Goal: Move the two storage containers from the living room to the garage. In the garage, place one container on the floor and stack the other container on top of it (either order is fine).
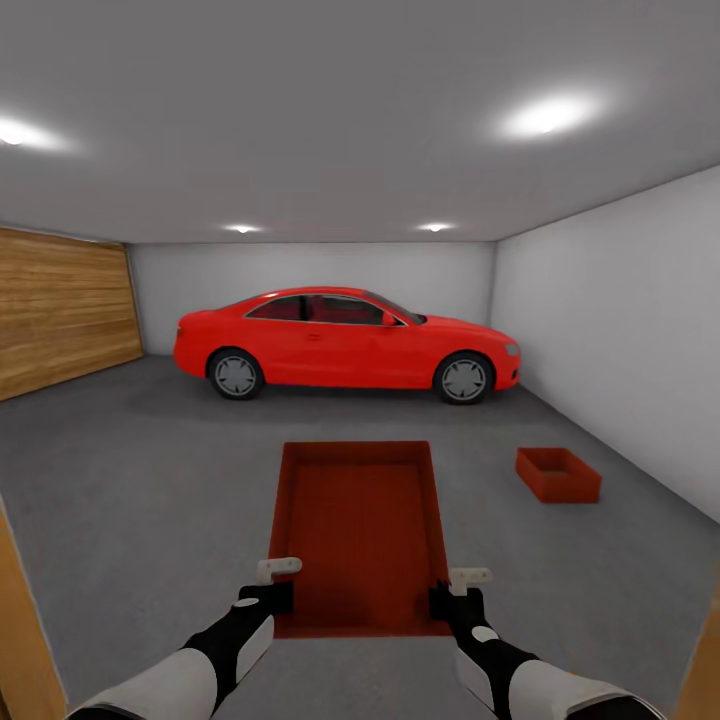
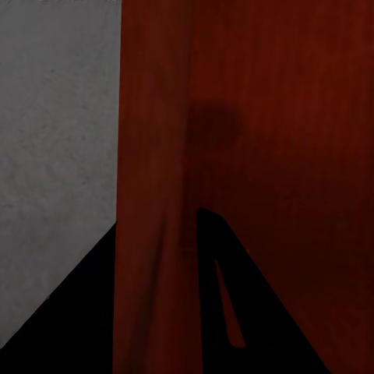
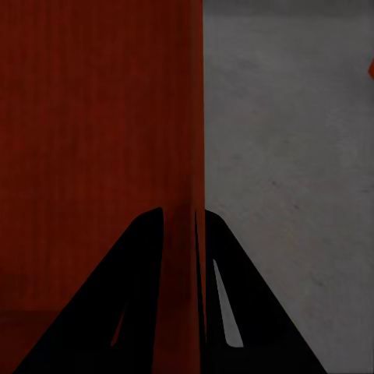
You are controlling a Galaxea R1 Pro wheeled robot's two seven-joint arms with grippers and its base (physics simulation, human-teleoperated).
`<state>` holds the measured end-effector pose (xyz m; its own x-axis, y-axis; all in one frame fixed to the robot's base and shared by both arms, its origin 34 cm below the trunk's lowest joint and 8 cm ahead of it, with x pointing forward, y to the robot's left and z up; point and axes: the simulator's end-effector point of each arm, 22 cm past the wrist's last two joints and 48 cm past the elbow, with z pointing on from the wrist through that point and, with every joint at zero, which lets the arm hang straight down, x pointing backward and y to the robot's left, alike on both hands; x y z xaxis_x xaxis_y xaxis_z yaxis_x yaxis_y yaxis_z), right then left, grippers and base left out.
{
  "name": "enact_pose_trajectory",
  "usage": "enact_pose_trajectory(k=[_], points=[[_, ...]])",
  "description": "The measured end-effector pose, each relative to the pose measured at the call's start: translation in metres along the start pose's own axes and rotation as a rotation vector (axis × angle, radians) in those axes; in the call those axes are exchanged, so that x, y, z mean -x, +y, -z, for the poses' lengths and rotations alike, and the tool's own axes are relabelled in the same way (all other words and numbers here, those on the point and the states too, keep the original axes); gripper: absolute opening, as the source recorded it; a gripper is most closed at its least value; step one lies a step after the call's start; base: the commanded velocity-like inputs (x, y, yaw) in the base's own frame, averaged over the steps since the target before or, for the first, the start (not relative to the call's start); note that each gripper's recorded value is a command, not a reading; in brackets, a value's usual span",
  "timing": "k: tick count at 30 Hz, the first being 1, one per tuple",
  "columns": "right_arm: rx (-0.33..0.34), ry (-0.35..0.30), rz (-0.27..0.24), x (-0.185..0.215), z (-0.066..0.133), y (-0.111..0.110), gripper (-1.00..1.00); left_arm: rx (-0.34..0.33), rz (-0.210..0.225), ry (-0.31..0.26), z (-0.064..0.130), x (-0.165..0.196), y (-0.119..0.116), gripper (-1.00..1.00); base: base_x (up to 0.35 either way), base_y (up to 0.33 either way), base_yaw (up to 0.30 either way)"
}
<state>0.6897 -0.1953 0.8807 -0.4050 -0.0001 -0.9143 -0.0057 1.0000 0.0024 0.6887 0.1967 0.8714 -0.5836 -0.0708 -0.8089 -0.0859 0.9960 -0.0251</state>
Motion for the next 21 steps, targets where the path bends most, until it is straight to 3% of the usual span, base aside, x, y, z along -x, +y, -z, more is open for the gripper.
enact_pose_trajectory(k=[21], points=[[0.000, 0.002, 0.000, -0.0004, 0.0000, 0.0001, -1.00, 0.000, 0.000, 0.002, 0.0000, -0.0004, 0.0002, -1.00, 0.321, 0.000, 0.000]])
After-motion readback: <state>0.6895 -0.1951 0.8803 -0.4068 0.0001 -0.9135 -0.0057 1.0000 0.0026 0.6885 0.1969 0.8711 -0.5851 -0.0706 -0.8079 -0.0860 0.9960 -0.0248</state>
